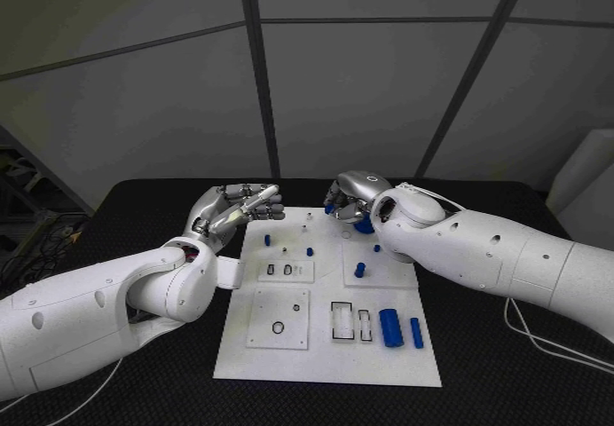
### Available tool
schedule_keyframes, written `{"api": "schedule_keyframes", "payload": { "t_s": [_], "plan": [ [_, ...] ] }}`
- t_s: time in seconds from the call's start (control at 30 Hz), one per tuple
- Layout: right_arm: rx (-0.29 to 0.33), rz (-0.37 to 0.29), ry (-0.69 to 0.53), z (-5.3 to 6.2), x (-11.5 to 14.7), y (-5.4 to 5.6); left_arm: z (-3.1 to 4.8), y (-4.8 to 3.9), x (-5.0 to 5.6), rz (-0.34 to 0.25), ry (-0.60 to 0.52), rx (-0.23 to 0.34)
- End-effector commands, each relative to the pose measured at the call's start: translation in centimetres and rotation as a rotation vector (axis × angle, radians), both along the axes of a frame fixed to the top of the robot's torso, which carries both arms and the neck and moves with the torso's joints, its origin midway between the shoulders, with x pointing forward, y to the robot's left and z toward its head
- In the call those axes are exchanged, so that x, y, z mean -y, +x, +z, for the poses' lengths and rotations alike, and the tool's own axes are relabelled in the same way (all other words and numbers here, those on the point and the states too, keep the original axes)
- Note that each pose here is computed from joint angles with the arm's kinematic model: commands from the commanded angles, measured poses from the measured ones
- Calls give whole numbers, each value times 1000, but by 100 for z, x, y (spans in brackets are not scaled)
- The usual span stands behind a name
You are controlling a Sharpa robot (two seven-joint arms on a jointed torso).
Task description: Assemble the parts on the task board
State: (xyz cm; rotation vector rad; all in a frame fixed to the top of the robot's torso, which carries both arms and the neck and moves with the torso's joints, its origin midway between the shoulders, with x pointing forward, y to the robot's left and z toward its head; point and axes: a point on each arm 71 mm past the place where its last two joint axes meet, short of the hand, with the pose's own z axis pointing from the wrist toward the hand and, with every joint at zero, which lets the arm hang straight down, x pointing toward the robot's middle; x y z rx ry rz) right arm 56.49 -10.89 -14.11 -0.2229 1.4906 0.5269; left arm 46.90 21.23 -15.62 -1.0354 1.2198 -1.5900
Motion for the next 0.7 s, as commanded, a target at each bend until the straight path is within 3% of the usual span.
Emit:
{"api": "schedule_keyframes", "payload": {
  "t_s": [0.03, 0.7],
  "plan": [
    [36, 6, 31, 45, -50, 28, 16, 5, 15, -11, -8, 4],
    [4, 41, 15, 38, -291, 97, 95, 41, 20, -9, -7, 21]
  ]
}}
